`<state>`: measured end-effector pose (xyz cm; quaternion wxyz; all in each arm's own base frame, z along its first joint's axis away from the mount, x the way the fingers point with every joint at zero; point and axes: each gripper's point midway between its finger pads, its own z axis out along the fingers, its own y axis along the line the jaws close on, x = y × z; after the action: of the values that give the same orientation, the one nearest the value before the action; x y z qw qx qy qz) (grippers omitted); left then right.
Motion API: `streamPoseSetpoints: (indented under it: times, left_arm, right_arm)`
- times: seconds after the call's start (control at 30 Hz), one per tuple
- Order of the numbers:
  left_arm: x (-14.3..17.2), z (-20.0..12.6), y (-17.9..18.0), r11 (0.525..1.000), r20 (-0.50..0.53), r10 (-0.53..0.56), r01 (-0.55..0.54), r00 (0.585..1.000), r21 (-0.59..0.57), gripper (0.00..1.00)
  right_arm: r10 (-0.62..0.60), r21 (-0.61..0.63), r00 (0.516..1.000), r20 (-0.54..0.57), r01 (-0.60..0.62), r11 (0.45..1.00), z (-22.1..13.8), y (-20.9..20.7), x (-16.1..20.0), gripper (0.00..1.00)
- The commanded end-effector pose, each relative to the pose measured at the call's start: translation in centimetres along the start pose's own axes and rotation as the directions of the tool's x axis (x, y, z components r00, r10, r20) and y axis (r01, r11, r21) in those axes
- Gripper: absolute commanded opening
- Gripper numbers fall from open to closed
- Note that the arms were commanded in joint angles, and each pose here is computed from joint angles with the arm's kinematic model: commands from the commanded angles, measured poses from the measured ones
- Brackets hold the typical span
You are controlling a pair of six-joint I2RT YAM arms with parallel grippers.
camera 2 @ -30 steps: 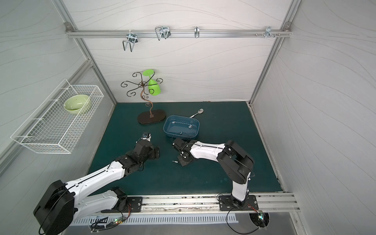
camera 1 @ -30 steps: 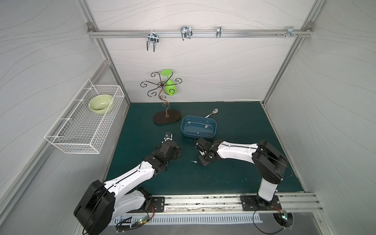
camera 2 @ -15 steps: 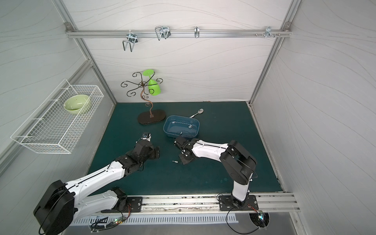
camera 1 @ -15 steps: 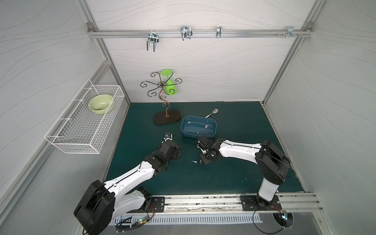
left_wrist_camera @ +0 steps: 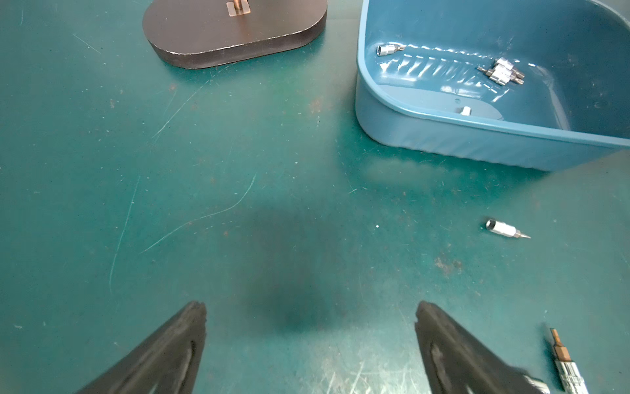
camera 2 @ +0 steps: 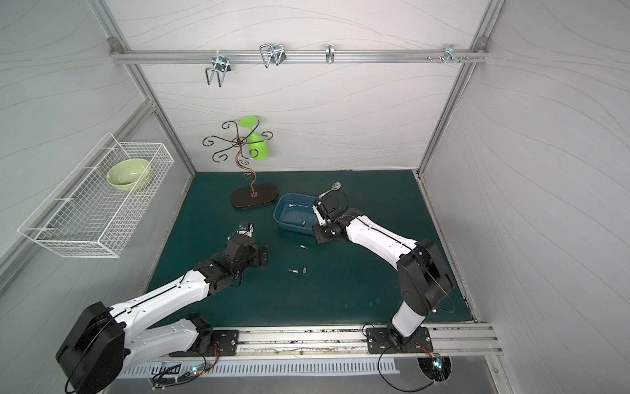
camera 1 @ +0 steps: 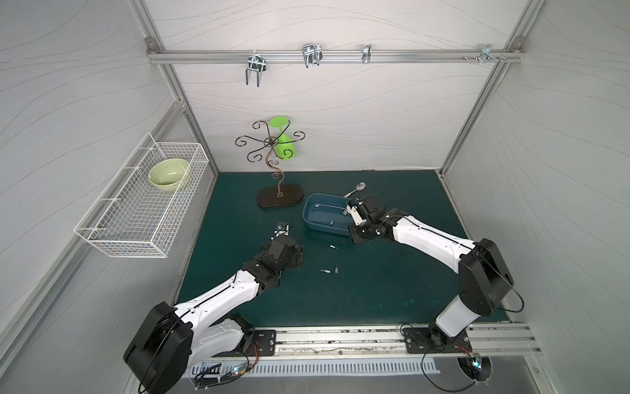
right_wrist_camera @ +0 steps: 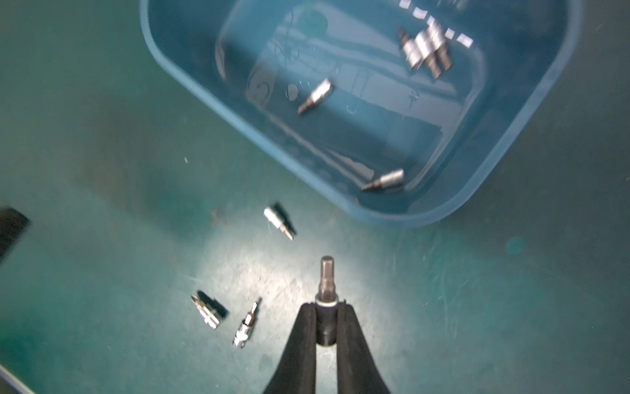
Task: Put the bit on the desktop into the storage box
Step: Place the screwdriver bit in the storage box.
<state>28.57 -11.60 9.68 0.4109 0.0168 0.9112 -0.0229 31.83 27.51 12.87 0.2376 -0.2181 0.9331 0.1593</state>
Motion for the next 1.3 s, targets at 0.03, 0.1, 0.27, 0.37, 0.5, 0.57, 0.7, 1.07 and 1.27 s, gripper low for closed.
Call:
streamPoseSetpoints:
  times: [0.03,0.1,0.27,0.37,0.5,0.57,0.7,1.07,1.27]
  left_arm:
    - [-1.7,-0.4,-0.3,1.0,0.055,-0.019,0.018,0.998,0.011,0.99]
    - [-1.7,-0.4,-0.3,1.0,0.055,-0.018,0.018,0.998,0.011,0.99]
    - [-1.7,-0.4,-0.3,1.0,0.057,-0.02,0.02,0.998,0.014,0.99]
    - [-1.7,-0.4,-0.3,1.0,0.056,-0.019,0.018,0.998,0.011,0.99]
    - [-1.8,-0.4,-0.3,1.0,0.059,-0.02,0.02,0.998,0.013,0.99]
    - [-1.8,-0.4,-0.3,1.0,0.059,-0.021,0.02,0.998,0.013,0.99]
    - [-1.8,-0.3,-0.3,1.0,0.058,-0.02,0.019,0.998,0.012,0.99]
    - [-1.8,-0.3,-0.3,1.0,0.061,-0.021,0.02,0.998,0.013,0.99]
    - [-1.9,-0.5,-0.3,1.0,0.069,-0.024,0.023,0.997,0.02,0.99]
  right_arm:
    - [-0.035,-0.061,0.996,0.077,0.04,0.997,0.3,0.8,-3.5,0.12]
    - [-0.037,-0.06,0.995,0.088,0.043,0.997,0.9,0.6,-4.4,0.12]
    - [-0.03,-0.048,0.993,0.11,0.035,0.998,2.8,-0.2,-6.5,0.12]
    - [-0.021,-0.039,0.993,0.114,0.026,0.999,4.0,-1.0,-7.4,0.12]
    - [-0.006,-0.031,0.993,0.121,0.01,0.999,5.2,-2.1,-8.3,0.13]
    - [-0.001,-0.028,0.993,0.119,0.004,1.0,5.7,-2.3,-8.5,0.13]
    - [0.006,-0.02,0.993,0.115,-0.003,1.0,6.5,-2.8,-8.8,0.15]
    - [-0.041,-0.037,0.991,0.124,0.046,0.998,4.6,-1.8,-8.4,0.57]
    - [-0.168,-0.071,0.981,0.098,0.175,0.982,2.9,1.7,-6.1,0.59]
